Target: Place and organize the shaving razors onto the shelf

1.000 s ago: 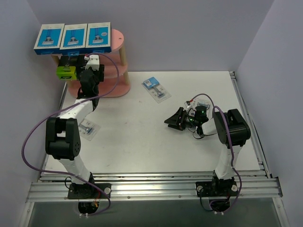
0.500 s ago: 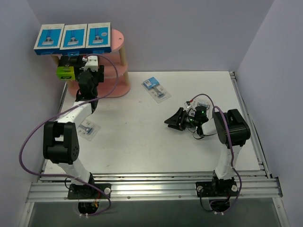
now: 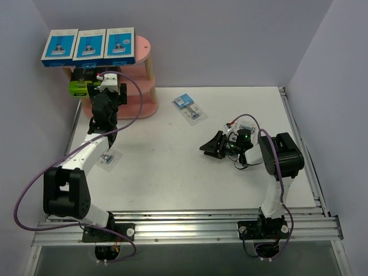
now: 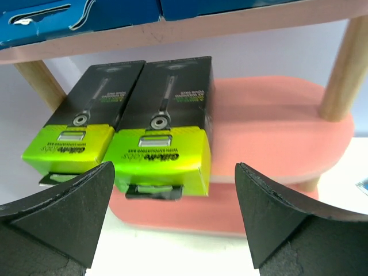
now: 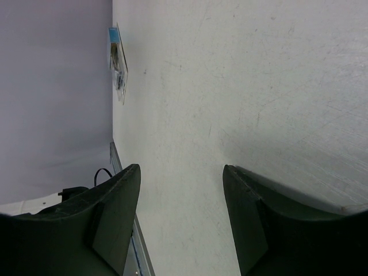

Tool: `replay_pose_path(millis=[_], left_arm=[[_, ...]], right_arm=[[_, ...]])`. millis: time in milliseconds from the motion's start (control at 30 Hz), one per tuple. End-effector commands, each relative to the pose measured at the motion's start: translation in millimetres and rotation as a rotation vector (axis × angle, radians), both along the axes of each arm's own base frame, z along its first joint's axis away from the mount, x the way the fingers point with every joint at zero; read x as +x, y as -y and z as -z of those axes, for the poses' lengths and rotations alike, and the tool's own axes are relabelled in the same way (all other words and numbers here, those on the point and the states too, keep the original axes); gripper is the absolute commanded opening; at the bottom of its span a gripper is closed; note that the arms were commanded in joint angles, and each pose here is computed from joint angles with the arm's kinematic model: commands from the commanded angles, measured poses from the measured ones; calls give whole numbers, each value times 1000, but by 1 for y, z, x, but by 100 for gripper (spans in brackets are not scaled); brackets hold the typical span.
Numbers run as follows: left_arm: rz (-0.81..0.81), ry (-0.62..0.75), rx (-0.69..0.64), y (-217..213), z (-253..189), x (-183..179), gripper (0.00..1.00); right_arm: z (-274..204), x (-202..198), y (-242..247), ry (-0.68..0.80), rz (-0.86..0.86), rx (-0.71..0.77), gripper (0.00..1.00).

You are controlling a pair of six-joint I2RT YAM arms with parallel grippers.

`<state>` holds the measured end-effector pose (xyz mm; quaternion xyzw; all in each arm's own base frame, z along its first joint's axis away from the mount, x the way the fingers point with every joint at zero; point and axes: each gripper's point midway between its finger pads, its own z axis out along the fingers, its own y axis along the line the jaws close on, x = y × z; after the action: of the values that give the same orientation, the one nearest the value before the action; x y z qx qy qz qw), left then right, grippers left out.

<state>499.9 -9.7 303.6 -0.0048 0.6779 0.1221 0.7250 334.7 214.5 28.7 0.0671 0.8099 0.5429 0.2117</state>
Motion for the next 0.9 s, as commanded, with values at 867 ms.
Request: replay_pose_path(millis=[867], left_arm=[[274, -135, -408, 63, 0, -165, 94]], right_arm=[[-43, 11, 36, -49, 181, -513, 60]])
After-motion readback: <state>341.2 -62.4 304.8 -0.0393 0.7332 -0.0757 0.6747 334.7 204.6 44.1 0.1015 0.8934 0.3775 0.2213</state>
